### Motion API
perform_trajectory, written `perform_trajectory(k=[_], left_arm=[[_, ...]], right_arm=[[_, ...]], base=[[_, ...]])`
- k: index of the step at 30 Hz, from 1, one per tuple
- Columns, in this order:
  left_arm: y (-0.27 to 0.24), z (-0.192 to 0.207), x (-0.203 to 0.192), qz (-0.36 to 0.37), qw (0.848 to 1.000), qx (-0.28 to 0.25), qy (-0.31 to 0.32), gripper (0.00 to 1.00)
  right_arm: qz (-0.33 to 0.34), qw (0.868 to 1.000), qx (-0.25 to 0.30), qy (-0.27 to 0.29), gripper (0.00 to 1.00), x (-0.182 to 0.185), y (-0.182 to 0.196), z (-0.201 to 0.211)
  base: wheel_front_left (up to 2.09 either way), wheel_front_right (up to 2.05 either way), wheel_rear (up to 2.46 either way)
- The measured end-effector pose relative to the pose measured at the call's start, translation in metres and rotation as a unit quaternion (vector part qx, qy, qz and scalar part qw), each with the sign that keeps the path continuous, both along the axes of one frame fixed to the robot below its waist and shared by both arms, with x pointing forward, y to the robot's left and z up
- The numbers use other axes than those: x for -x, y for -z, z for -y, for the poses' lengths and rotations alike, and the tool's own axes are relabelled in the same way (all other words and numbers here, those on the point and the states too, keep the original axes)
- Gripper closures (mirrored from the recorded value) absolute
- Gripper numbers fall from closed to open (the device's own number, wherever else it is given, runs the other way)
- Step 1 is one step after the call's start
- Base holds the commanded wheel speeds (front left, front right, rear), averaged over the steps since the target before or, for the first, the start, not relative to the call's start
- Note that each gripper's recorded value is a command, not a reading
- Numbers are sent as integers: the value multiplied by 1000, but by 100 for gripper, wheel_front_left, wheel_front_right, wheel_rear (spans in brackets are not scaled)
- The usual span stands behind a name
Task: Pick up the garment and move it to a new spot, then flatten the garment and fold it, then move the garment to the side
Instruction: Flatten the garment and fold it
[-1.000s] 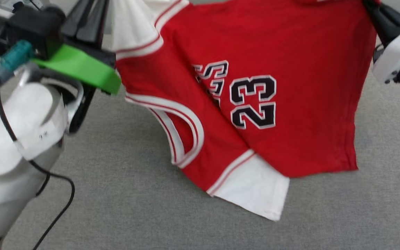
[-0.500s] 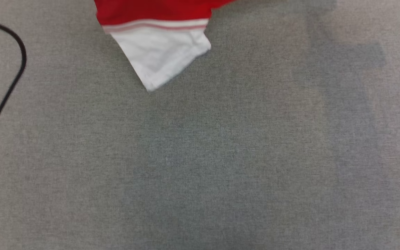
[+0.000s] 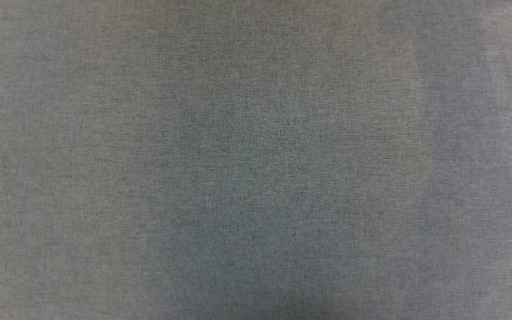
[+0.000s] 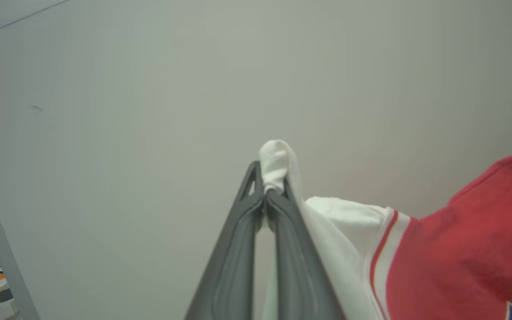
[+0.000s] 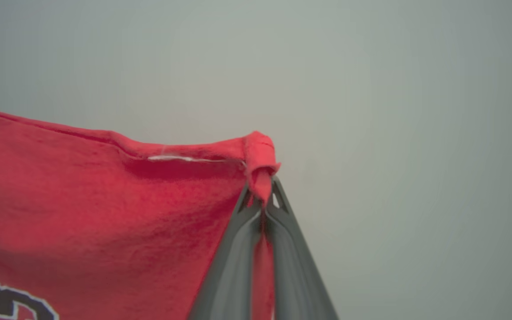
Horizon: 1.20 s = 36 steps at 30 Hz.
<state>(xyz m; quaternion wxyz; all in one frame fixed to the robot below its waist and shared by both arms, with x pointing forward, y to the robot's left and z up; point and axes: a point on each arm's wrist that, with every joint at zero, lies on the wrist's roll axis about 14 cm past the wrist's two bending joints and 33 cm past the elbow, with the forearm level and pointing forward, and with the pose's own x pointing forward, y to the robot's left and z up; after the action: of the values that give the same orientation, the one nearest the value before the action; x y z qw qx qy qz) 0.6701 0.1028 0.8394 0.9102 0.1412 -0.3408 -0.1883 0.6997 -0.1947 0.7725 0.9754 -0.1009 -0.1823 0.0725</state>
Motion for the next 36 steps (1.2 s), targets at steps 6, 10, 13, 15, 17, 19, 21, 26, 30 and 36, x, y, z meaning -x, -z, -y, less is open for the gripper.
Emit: perform_trajectory(k=[6,10,13,15,17,19,21,26,30,36], left_arm=[[53,-11,-28,-52,999,3,-13,100],[121,-18,-37,-123,992,11,-13,100],[150,-20,-32,-157,987,16,-12,100],[173,-20,-26,-182,983,15,-11,100],[194,-22,-17,-206,978,22,-10,100],[215,-23,-5,-232,972,33,-6,100],[233,-24,9,-252,967,41,-6,100],[274,-39,57,-294,954,53,-20,100],[308,-45,104,-332,942,51,-25,100],[345,-50,181,-385,920,70,-38,100]], right_arm=[[-50,999,0,-8,100,-19,55,-11],[-113,993,-6,-18,100,-17,124,-18],[-140,990,-11,-27,100,-6,152,-24],[-159,987,-8,-32,100,4,170,-28],[-174,984,-4,-37,100,15,185,-31],[-190,981,-3,-42,100,29,201,-33],[-209,977,3,-46,100,44,217,-34],[-249,966,-4,-63,100,90,253,-38],[-281,957,0,-73,100,128,276,-37],[-330,940,-9,-87,100,193,310,-32]], base=[[0,0,0],[0,0,0],[0,0,0],[0,0,0],[0,0,0],[0,0,0],[0,0,0],[0,0,0],[0,0,0],[0,0,0]])
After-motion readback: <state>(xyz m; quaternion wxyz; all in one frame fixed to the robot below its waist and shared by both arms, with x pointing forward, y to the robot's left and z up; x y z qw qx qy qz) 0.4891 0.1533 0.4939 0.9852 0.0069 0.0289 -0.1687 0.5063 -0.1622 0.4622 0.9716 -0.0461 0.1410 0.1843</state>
